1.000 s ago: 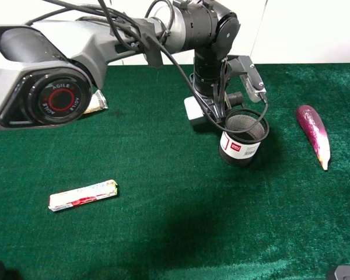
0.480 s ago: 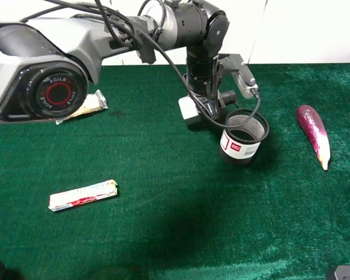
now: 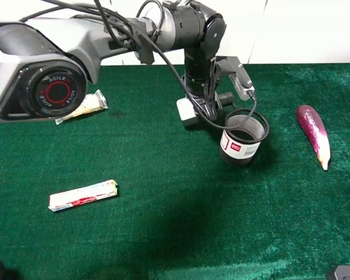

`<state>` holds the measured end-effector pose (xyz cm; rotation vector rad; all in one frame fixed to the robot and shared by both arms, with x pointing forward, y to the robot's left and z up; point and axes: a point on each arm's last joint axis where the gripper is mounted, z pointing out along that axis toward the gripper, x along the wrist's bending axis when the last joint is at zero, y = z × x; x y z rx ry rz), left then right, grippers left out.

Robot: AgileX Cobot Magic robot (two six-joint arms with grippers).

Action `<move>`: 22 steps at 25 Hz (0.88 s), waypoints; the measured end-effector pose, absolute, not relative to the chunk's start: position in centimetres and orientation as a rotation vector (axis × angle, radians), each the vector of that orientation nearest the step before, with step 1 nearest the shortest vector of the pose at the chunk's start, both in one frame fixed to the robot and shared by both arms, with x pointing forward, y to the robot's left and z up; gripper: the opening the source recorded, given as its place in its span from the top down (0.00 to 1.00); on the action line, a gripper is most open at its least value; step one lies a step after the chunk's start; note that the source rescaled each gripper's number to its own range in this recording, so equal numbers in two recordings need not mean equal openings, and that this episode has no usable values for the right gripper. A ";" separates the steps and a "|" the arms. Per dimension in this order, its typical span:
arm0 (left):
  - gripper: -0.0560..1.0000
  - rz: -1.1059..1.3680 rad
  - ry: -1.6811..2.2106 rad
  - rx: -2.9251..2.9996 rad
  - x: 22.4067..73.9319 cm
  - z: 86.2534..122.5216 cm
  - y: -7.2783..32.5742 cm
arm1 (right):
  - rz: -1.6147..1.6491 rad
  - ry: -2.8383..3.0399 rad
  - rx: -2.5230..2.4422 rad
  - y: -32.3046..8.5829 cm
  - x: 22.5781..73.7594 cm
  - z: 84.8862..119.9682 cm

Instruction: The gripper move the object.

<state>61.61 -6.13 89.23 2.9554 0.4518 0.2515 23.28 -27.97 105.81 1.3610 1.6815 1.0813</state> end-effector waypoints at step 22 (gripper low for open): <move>0.49 0.254 0.402 2.952 61.8 89.1 -6.1 | 1.083 1.679 1.359 -28.0 23.3 105.8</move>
